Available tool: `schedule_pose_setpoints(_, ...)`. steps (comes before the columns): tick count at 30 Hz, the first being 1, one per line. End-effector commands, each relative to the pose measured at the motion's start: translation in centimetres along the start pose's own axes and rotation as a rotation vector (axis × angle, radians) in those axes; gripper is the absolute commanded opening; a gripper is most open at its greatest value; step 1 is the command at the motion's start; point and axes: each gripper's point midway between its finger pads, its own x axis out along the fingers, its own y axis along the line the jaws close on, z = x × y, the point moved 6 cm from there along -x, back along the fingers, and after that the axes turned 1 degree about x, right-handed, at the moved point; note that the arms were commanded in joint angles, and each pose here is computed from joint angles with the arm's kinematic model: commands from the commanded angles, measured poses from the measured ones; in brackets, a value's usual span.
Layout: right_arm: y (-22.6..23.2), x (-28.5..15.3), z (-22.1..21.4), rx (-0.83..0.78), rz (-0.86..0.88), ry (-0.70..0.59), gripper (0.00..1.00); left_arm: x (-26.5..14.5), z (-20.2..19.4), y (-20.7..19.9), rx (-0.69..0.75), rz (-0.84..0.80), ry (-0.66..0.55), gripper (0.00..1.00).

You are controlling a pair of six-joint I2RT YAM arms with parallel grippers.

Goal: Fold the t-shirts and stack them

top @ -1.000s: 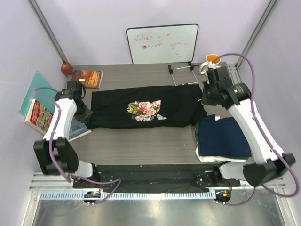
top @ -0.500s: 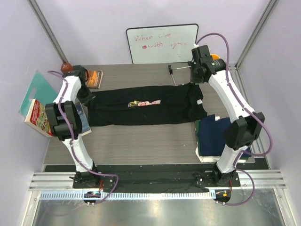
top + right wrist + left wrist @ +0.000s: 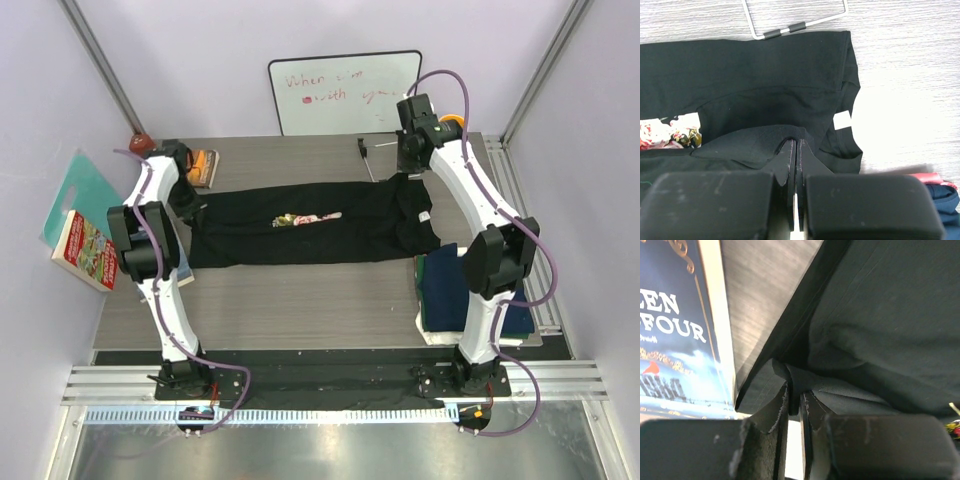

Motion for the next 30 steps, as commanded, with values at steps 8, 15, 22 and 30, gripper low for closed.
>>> schedule_pose_setpoints(8,0.0,0.1,3.7,0.045,-0.024,-0.134,0.01,0.1,2.2,-0.4,0.004,-0.004,-0.026,0.30)
schedule_pose_setpoints(15,0.4,1.3,3.9,0.059,-0.014,-0.130,0.01,-3.0,3.0,0.5,-0.046,0.037,-0.146,0.35)
schedule_pose_setpoints(22,1.1,3.5,3.4,0.058,-0.010,-0.097,0.01,-7.7,2.6,-0.7,-0.083,-0.004,-0.283,0.37)
schedule_pose_setpoints(30,0.9,4.6,3.7,0.070,-0.020,-0.099,0.01,-11.5,0.8,-2.7,-0.050,-0.062,-0.415,0.37)
